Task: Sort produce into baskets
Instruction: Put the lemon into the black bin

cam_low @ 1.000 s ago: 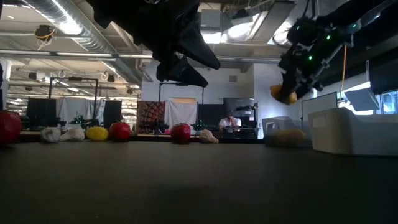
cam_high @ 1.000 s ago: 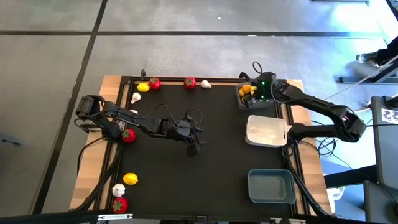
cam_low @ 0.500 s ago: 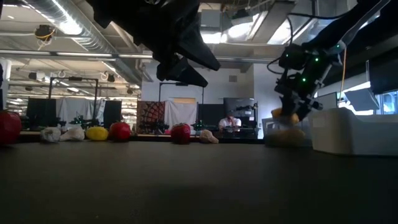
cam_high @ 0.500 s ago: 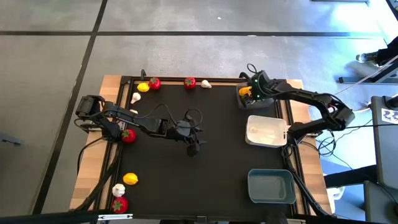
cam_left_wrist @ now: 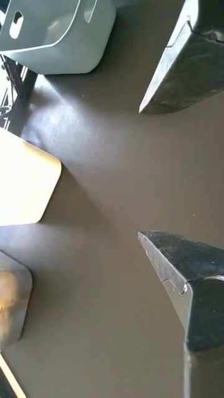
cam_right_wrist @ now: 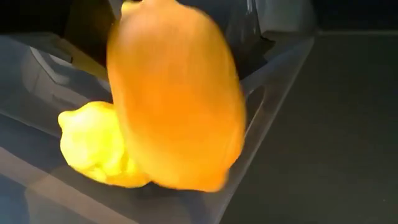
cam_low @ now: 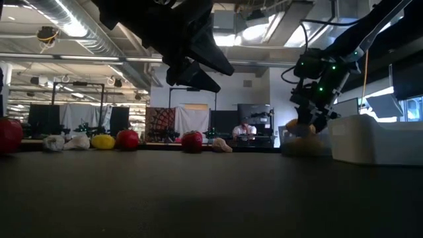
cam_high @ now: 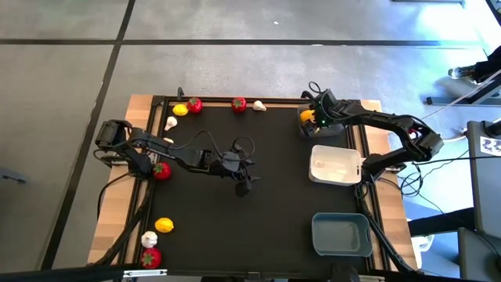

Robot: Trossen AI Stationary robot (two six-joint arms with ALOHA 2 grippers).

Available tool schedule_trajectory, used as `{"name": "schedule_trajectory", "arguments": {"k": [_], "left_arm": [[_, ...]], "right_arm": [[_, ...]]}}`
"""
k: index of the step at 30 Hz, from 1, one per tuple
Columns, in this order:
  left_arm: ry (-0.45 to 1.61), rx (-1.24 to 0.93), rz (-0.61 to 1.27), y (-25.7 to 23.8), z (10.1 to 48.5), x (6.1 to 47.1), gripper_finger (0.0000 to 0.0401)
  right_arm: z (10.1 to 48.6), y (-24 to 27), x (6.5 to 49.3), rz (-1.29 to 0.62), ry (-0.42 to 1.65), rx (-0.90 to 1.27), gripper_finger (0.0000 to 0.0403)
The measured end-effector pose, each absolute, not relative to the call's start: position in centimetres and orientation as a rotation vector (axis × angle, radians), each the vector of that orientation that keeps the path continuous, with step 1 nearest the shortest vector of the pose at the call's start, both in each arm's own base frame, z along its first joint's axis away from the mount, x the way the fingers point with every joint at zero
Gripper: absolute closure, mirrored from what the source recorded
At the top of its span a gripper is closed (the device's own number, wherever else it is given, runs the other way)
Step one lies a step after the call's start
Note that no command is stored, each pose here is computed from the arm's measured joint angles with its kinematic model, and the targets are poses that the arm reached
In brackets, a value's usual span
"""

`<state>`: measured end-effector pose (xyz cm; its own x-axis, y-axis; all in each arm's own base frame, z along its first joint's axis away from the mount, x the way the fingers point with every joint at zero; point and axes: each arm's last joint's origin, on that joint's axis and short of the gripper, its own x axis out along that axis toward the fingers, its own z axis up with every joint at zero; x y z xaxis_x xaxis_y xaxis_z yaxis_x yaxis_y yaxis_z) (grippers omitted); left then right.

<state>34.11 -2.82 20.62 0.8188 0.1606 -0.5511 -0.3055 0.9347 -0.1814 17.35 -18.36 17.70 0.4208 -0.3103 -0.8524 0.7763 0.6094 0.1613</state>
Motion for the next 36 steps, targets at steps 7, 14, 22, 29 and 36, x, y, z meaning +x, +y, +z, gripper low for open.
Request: {"name": "schedule_trajectory", "arguments": {"k": [7, 14, 22, 29, 36], "left_arm": [[0.560, -0.269, 0.252, -2.8, 20.6, 34.1, 0.0092], [0.559, -0.268, 0.253, -2.8, 20.6, 34.1, 0.0092], [0.555, -0.263, 0.270, -2.8, 20.6, 34.1, 0.0092], [0.554, -0.267, 0.272, -2.8, 20.6, 34.1, 0.0092], [0.563, -0.258, 0.272, -2.8, 20.6, 34.1, 0.0092]], "right_arm": [[17.7, -18.4, 17.4, -0.734, 0.892, 0.601, 0.0127], [18.4, -18.2, 17.2, -0.726, 0.872, 0.570, 0.0121], [21.3, -17.0, 16.3, -0.689, 0.760, 0.534, 0.0123], [24.3, -14.2, 16.7, -0.535, 0.616, 0.482, 0.0123], [25.9, -9.9, 19.2, -0.312, 0.550, 0.365, 0.0123]]}}
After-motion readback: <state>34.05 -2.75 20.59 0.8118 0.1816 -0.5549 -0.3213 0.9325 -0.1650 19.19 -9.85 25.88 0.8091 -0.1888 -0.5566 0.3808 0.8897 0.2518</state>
